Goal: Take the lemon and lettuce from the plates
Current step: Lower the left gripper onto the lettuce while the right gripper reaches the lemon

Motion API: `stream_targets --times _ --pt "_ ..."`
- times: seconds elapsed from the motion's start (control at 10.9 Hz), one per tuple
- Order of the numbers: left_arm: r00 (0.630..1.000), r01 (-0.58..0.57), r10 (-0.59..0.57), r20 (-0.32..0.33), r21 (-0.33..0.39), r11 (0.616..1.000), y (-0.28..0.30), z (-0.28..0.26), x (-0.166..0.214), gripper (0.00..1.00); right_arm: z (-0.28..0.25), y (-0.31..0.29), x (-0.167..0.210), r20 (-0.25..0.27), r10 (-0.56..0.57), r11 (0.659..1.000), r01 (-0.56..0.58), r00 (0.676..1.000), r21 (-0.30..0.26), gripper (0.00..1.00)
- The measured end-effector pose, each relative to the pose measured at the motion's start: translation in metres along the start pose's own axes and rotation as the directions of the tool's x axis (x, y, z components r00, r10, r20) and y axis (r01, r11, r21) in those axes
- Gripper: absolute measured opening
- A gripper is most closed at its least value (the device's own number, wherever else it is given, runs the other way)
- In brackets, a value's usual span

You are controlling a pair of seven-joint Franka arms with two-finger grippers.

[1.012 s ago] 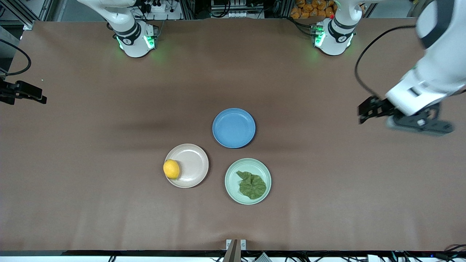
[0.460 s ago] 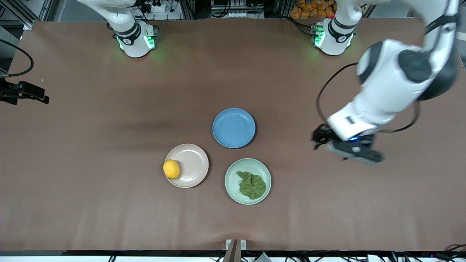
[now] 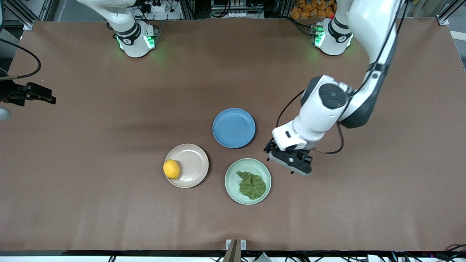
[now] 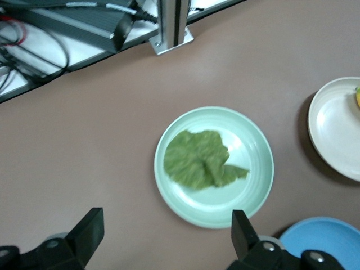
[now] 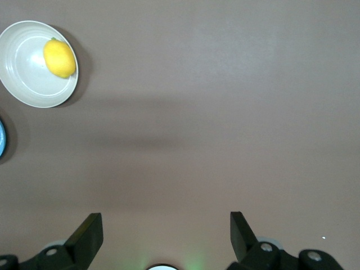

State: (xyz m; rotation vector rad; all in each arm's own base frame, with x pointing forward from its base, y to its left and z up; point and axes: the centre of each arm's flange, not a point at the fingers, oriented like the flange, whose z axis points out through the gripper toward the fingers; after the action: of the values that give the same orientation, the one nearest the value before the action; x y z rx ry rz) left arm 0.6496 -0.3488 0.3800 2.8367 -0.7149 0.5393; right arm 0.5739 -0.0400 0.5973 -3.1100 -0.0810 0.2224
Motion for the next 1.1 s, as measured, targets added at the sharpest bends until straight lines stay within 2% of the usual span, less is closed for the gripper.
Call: stream_targets --times 0.28,0.37,0.64,1.1 --pt "0.992 -0.044 0.039 -0.118 -0.038 0.998 0.021 0.079 -0.015 1.0 0.015 -0.015 0.015 0.004 0.002 0.999 -0.002 1.0 0.045 1.0" --pt "0.99 -0.047 0.04 -0.136 -0.047 0.998 0.026 0.103 -0.024 1.0 0.022 -0.023 0.023 -0.001 0.026 0.998 -0.026 1.0 0.049 1.0" --pt "0.988 -0.056 0.046 -0.151 -0.067 0.996 0.038 0.152 -0.043 1.0 0.04 -0.053 0.038 0.015 0.078 0.996 -0.079 0.997 0.041 1.0" --pt "0.982 -0.083 0.069 -0.174 -0.073 0.994 0.052 0.194 -0.053 1.0 0.089 -0.088 0.087 -0.038 0.126 0.991 -0.123 0.991 0.061 1.0"
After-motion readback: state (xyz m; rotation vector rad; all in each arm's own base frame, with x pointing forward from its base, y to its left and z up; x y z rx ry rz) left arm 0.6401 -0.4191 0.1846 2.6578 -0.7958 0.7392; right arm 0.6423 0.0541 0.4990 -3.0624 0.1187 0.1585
